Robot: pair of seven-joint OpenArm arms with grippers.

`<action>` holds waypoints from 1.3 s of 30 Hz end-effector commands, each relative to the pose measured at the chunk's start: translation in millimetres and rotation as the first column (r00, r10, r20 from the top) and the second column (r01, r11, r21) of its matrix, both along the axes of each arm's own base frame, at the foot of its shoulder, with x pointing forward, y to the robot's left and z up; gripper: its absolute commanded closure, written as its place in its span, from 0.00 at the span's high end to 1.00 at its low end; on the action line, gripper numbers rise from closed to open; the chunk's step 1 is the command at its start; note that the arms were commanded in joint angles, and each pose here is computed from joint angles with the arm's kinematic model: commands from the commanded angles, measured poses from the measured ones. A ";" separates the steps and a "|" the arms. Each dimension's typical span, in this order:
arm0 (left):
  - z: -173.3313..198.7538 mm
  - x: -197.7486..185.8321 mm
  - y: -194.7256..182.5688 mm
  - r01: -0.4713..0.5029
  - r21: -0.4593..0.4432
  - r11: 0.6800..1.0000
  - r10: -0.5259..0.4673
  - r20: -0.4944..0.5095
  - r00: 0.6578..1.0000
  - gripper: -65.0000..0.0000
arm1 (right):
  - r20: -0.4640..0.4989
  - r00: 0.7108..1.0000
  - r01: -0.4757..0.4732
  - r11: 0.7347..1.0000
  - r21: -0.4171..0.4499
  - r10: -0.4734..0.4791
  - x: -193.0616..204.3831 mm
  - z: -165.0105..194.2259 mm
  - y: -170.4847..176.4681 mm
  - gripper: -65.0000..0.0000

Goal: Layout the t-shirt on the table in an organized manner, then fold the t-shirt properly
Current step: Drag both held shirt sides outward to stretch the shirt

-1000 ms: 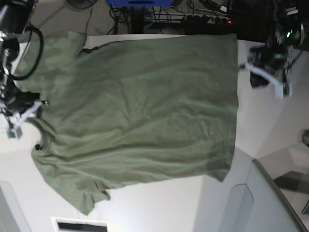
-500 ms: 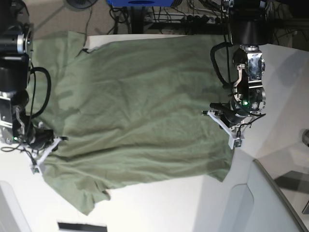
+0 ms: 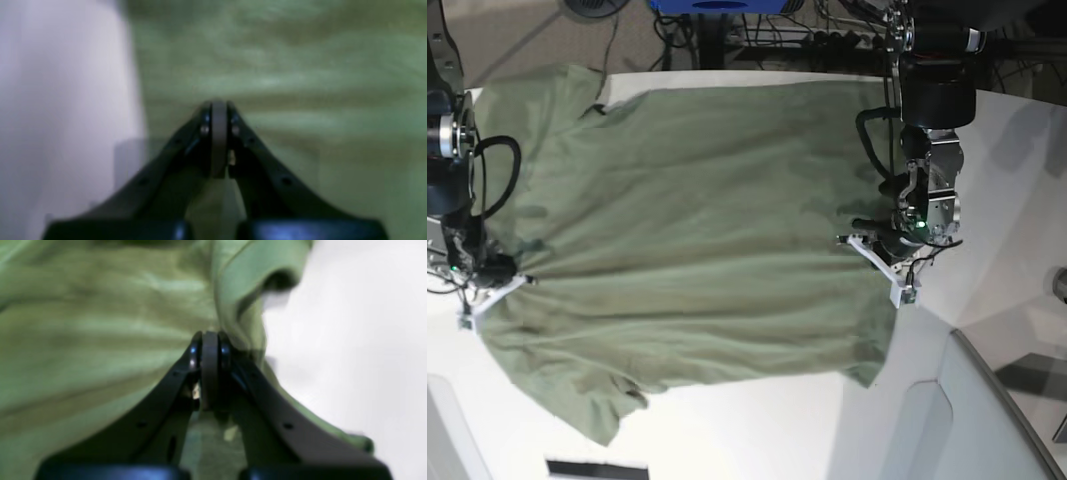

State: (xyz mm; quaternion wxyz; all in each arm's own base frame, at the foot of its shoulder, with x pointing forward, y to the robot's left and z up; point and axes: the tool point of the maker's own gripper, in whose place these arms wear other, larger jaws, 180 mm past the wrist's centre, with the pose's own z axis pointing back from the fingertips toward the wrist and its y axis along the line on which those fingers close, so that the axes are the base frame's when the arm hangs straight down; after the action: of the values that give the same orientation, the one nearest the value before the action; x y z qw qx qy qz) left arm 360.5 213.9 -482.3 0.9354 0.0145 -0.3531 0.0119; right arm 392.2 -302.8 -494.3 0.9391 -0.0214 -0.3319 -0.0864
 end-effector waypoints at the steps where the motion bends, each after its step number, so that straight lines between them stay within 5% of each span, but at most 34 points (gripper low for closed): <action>1: 4.6 7.0 3.5 -0.003 0.006 1.000 0.003 0.016 1.000 0.00 | 0.002 1.000 0.012 1.000 -0.025 -0.012 1.0 5.7 -12.5 0.03; 6: -6.8 15.3 -11.0 0.035 -0.002 0.999 -0.035 -0.004 0.999 0.00 | 0.001 1.000 0.008 1.000 -0.028 -0.008 -1.8 4.9 -14.4 0.02; 17: 26.4 28.9 -9.9 0.044 0.018 0.999 -0.046 0.114 0.992 0.00 | 0.227 0.957 -0.156 0.981 -0.116 0.179 27.4 78.6 23.9 0.02; 21: 38.5 11.3 -15.1 0.064 0.031 0.997 -0.067 0.105 0.992 0.00 | 0.169 0.960 -0.207 0.971 -0.119 0.225 3.6 83.8 41.9 0.02; 27: 46.3 -28.2 -34.8 0.100 0.035 0.994 -0.103 0.093 0.990 0.00 | 0.090 0.993 -0.076 0.997 -0.002 0.076 -50.3 67.1 39.7 0.02; 35: 4.4 -63.8 -30.1 0.089 0.020 0.996 -0.089 -0.033 0.996 0.00 | 0.010 0.999 -0.050 0.998 0.025 0.050 -90.1 39.7 41.5 0.02; 39: -2.3 -64.0 -17.3 0.085 0.039 0.996 -0.085 -0.014 0.996 0.00 | -0.012 0.999 -0.047 0.998 0.030 0.047 -95.5 33.8 41.3 0.02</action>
State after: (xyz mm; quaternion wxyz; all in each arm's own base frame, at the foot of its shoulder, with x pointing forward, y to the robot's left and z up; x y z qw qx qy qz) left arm 296.8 188.7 -485.6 0.9348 0.0069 -0.3534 -0.0341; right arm 285.8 -254.2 -471.8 0.9500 0.0053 -0.3046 -0.0691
